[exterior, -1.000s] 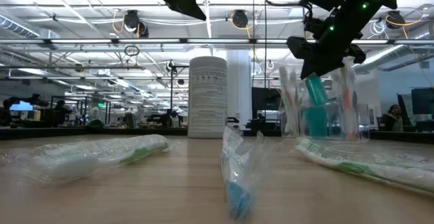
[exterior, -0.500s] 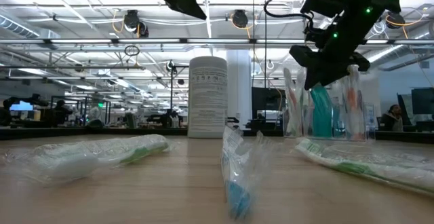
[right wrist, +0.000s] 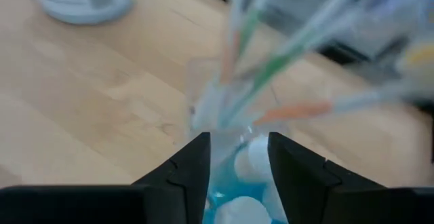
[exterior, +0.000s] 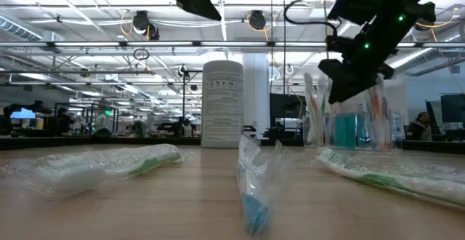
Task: Pick & Place toothbrushing station
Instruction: Put the blue mouthwash into the transparent organizer, then put the green toothbrush into the transparent organizer
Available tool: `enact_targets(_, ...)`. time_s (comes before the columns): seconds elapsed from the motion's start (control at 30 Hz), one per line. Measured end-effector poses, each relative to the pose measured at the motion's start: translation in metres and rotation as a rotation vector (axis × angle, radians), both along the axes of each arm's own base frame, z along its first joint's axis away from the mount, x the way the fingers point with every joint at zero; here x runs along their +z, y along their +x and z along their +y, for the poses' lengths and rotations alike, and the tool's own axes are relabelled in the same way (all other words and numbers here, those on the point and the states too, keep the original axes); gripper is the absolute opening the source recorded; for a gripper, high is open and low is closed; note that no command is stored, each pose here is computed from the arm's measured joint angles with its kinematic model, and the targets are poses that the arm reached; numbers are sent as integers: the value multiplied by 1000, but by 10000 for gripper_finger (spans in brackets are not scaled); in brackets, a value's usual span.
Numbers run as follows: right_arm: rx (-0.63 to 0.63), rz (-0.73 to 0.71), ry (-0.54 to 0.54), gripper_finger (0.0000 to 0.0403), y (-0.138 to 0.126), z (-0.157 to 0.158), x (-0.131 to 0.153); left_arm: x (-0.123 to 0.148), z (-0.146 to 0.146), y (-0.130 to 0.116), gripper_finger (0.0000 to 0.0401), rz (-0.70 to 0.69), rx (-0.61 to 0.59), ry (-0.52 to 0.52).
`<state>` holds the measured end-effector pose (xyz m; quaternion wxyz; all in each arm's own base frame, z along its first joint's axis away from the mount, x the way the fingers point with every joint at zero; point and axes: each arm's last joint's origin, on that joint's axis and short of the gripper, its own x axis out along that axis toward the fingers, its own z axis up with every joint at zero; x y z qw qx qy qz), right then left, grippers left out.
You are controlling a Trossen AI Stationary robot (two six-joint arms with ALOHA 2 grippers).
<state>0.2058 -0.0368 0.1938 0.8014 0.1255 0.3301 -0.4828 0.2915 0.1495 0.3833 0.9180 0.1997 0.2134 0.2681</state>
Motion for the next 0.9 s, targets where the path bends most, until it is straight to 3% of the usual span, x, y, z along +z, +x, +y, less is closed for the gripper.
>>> enact_targets(0.13,95,-56,-27,145,1,2,14,-1,0,0,228,7,3,-15)
enact_targets(0.3,194,-272,11,145,3,9,36,-3,0,-1,228,26,3,-25)
enact_targets(0.43,436,-421,61,143,13,26,52,-7,-2,-2,228,60,6,-55)
enact_targets(0.5,564,-489,20,138,21,39,60,-10,-2,-3,228,73,12,-80)
enact_targets(0.6,659,-576,-25,133,29,56,70,-12,-3,-4,228,96,15,-96)
enact_targets(0.73,713,-556,-23,131,43,76,83,-13,-3,-4,228,101,15,-99)
enact_targets(0.9,716,-425,17,130,74,102,98,-13,-3,-4,228,99,19,-101)
